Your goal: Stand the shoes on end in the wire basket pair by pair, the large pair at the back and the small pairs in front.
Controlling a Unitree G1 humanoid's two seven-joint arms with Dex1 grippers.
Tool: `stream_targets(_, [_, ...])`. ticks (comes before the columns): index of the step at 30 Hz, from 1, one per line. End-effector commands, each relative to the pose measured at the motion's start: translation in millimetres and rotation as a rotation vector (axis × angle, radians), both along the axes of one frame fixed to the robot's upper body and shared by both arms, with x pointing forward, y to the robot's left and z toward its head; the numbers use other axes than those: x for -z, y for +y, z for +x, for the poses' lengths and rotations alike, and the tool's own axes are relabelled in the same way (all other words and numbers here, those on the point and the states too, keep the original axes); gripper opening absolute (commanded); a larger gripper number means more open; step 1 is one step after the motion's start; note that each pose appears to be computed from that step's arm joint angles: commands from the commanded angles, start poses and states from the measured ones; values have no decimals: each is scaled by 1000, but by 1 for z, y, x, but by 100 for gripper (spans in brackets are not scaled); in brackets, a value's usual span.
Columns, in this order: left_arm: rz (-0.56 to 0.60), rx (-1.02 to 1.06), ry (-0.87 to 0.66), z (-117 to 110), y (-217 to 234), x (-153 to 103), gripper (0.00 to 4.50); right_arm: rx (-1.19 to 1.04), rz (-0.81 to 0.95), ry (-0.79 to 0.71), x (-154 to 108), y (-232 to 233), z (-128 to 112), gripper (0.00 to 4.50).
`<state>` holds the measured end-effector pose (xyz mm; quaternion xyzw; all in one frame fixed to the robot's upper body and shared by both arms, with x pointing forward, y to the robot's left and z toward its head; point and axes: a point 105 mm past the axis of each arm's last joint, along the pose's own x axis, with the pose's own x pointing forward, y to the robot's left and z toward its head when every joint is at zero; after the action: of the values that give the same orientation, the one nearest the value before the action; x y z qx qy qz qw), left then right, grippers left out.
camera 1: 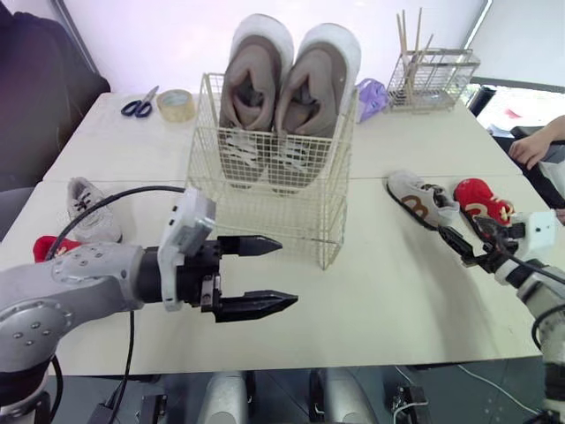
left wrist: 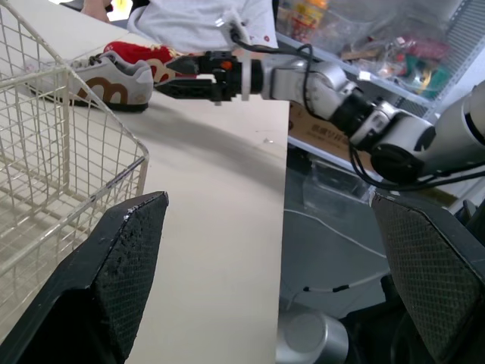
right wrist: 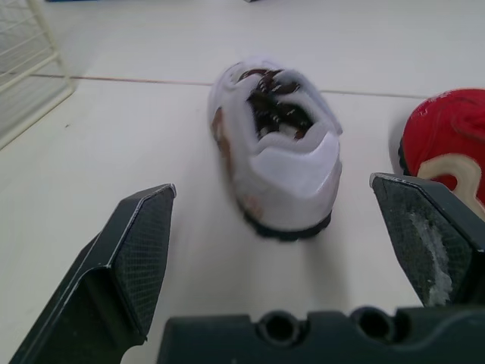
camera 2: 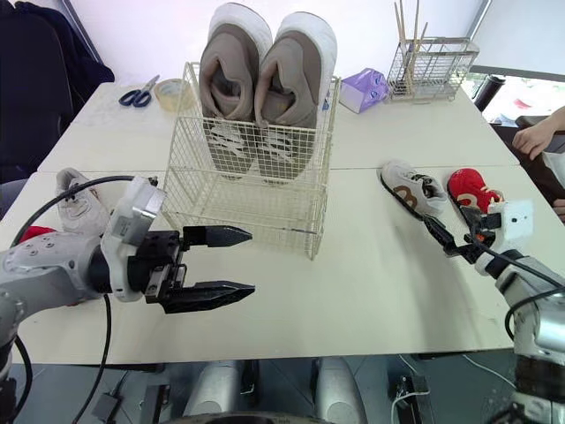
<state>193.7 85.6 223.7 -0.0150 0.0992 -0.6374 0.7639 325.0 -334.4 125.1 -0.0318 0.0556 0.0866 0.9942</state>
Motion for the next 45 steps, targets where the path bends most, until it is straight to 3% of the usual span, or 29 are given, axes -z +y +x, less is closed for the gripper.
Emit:
stream_targets(1, [-5,-18,-31,-1,2,-7,446,-29,-8,-1,4,-1,11,450])
stream_targets(9, [15,-88,-47,1,5,-7,446,-30,49,11,15,6,51,450])
stream_targets(16, [30,-136,-57,1,10,-8,450,-72,12,12,22,15,58,123])
stream_targets(19, [33,-144,-66,3,12,-8,450,-84,-38,-5,17,13,57,57])
stream_targets(22, [3,-180,-74,12,24,-20,450,-150,-157,-122,-32,8,58,49])
stream_targets(26, [-64,-238,-69,26,54,-43,450,-261,-380,-317,-145,4,47,49])
stream_targets(28, [-106,-255,-62,31,69,-54,450,-342,-463,-397,-218,12,27,49])
stream_targets(30, [-129,-272,-53,35,80,-59,450,-449,-553,-379,-257,26,4,49])
stream_targets(33, [-161,-260,-4,37,87,-57,450,-647,-529,-465,-315,68,-40,49])
stream_targets(36, [-144,-265,9,41,92,-50,450,-882,-564,-526,-336,117,-78,49])
stream_targets(38, [-150,-270,17,43,96,-50,450,-1089,-586,-511,-328,150,-97,49])
stream_targets(45, [-64,-181,111,22,103,-43,450,-1511,-693,-407,-284,207,-113,49])
